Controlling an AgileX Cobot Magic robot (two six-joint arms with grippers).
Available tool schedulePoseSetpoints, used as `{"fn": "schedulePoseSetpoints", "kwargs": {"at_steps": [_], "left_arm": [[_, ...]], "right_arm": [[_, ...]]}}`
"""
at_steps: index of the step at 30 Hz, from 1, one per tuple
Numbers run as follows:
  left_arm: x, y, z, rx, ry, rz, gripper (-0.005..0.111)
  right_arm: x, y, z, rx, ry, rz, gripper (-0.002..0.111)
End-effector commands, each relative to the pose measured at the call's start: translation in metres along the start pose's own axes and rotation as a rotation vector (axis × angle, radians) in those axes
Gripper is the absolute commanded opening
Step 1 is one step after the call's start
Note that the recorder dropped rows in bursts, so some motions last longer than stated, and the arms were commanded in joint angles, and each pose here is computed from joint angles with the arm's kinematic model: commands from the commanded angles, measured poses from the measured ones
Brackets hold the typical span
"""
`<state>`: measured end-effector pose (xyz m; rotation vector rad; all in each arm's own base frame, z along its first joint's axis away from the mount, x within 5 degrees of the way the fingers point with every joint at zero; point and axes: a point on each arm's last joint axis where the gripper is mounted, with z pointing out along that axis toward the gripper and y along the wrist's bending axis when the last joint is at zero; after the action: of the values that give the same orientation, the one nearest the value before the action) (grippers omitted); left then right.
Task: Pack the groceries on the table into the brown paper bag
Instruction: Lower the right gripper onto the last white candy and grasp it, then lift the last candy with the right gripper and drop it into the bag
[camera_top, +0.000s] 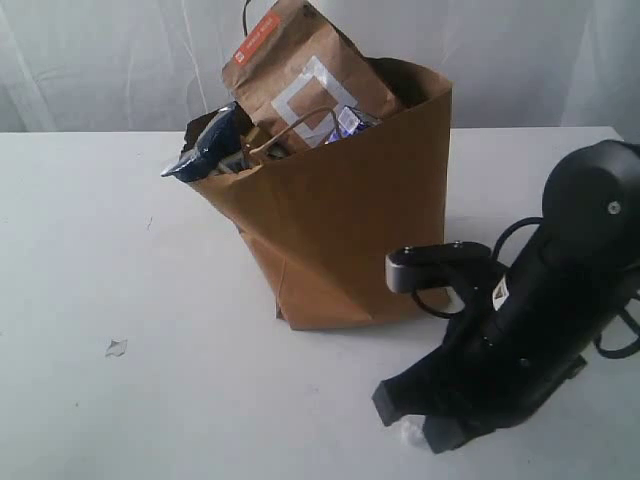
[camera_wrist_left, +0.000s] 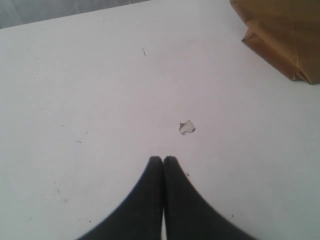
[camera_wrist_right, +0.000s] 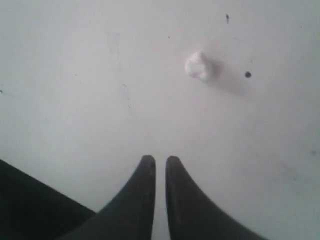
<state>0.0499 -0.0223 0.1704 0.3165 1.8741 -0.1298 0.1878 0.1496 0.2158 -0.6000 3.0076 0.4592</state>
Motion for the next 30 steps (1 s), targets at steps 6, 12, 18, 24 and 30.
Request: {"fn": "schedulePoseSetpoints", "kwargs": {"at_steps": [6,12,18,24,30], "left_arm": [[0.001,0.0,0.0,0.0,-0.006,-0.011,0.0],[0.001,0.0,0.0,0.0,-0.006,-0.011,0.0],[0.001,0.0,0.0,0.0,-0.006,-0.011,0.0],[0.001,0.0,0.0,0.0,-0.006,-0.011,0.0],[0.001,0.0,0.0,0.0,-0.006,-0.011,0.0]], "right_arm": [[-0.024,-0.009,0.038,0.011,-0.04,-0.036,0.044],[-0.033,-0.014,0.055,0.031,-0.059,-0.022,0.044],[-0.035,-0.019,0.072,0.05,-0.026,-0.043,0.039],[-0.033,-0.02,0.076,0.049,0.015,-0.04,0.02],[-0.031,-0.016,0.074,0.019,0.045,-0.01,0.005]]}}
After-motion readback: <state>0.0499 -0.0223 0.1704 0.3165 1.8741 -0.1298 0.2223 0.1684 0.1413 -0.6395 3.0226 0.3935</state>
